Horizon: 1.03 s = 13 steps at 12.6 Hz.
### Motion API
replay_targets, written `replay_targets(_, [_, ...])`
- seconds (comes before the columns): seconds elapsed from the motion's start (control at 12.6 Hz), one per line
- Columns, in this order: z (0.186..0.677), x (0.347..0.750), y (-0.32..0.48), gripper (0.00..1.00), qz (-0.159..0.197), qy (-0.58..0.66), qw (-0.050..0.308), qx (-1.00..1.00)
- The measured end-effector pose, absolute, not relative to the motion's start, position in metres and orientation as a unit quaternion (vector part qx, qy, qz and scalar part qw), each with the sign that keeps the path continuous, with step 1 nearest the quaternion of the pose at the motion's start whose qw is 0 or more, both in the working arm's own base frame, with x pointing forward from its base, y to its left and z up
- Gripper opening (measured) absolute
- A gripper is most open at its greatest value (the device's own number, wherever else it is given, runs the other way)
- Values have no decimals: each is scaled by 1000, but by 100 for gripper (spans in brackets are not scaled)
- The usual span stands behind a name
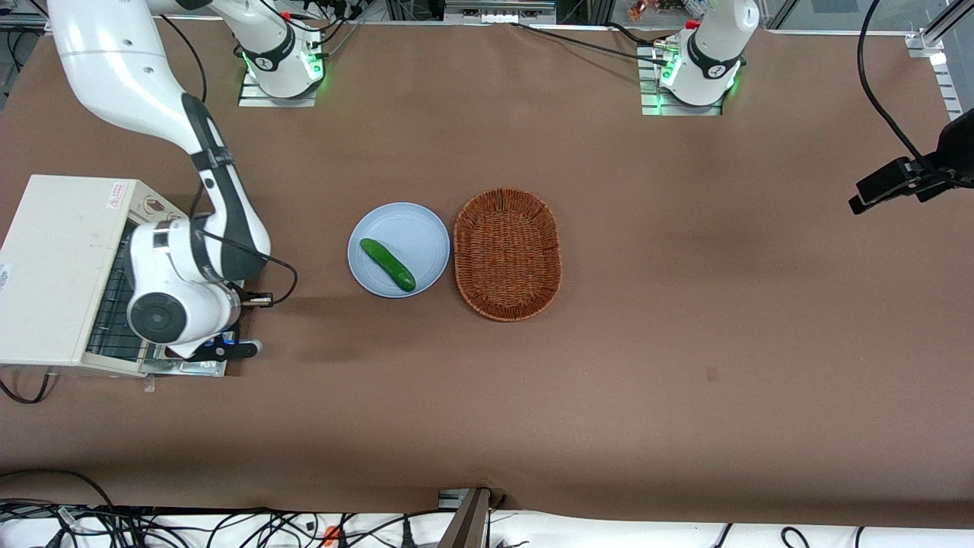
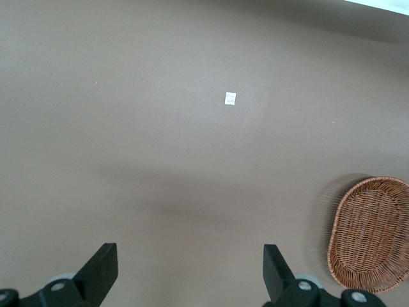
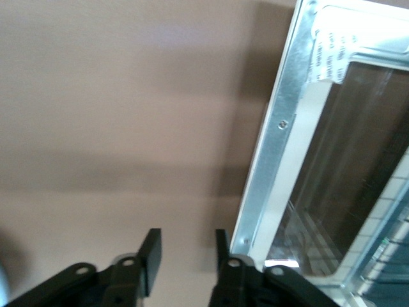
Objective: Open oven door with right arm only
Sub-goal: 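Release the door and lift the right gripper away from the oven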
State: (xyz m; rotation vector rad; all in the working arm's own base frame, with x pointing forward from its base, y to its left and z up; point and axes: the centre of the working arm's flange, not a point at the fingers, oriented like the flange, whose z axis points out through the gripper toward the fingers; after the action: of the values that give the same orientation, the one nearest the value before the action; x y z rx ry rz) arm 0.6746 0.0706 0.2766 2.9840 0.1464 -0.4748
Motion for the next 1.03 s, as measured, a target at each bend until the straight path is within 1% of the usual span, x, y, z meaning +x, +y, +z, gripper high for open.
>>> replay_targets(0.16, [317, 670, 57, 70, -157, 44, 36, 986])
replay_targets(0.32, [358, 664, 42, 94, -155, 36, 32, 987])
replay_targets(0.4, [378, 659, 35, 100, -157, 32, 31, 987])
replay_targets(0.63, [453, 634, 18, 100, -157, 21, 31, 987])
replay_targets(0.71, [483, 623, 13, 100, -149, 20, 27, 988])
replay_targets(0.87, [537, 603, 4, 100, -119, 28, 20, 992])
replay_targets(1.03, [578, 585, -6, 100, -91, 37, 16, 995])
